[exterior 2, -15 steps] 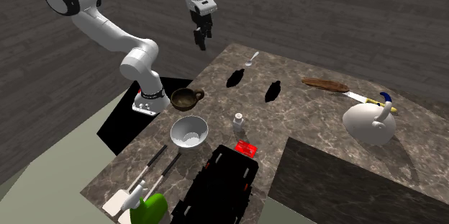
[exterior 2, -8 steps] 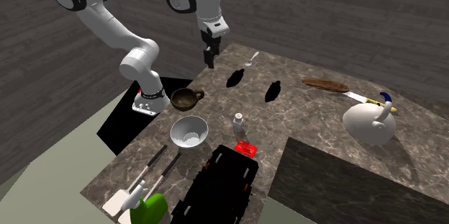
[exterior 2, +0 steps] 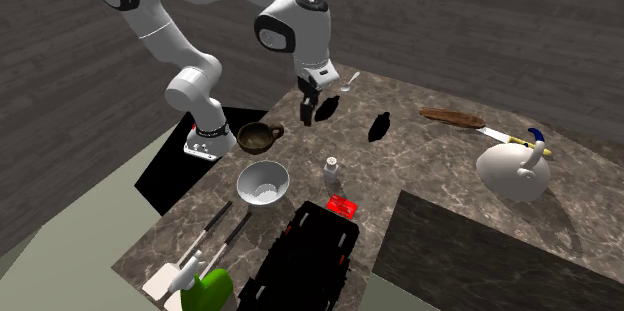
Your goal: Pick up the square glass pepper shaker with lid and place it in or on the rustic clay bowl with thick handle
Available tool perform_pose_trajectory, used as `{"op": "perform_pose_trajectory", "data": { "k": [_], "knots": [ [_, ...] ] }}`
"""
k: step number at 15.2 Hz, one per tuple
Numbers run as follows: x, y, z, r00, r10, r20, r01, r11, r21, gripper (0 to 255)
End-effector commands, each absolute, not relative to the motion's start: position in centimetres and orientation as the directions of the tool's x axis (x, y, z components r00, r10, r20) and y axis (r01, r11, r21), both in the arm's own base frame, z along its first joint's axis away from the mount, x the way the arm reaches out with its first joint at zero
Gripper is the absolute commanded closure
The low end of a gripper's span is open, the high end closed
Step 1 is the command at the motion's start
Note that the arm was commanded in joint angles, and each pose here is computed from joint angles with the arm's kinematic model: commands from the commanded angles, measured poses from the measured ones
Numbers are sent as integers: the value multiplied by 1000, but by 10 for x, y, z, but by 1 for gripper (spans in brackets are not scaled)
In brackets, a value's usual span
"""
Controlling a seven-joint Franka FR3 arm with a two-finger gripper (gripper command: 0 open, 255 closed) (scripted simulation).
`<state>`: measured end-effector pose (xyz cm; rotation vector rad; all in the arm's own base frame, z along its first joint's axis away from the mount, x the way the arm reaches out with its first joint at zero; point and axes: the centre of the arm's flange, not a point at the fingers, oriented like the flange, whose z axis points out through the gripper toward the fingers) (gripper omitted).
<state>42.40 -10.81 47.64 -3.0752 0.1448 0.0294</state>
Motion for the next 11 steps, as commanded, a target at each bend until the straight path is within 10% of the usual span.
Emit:
{"op": "perform_pose_trajectory", "data": {
  "k": [1, 11],
  "knots": [
    [438, -125, 455, 995, -91, -34, -93, -994, -56, 0],
    [499, -196, 375, 992, -87, -89, -90, -995, -34, 0]
  ]
}}
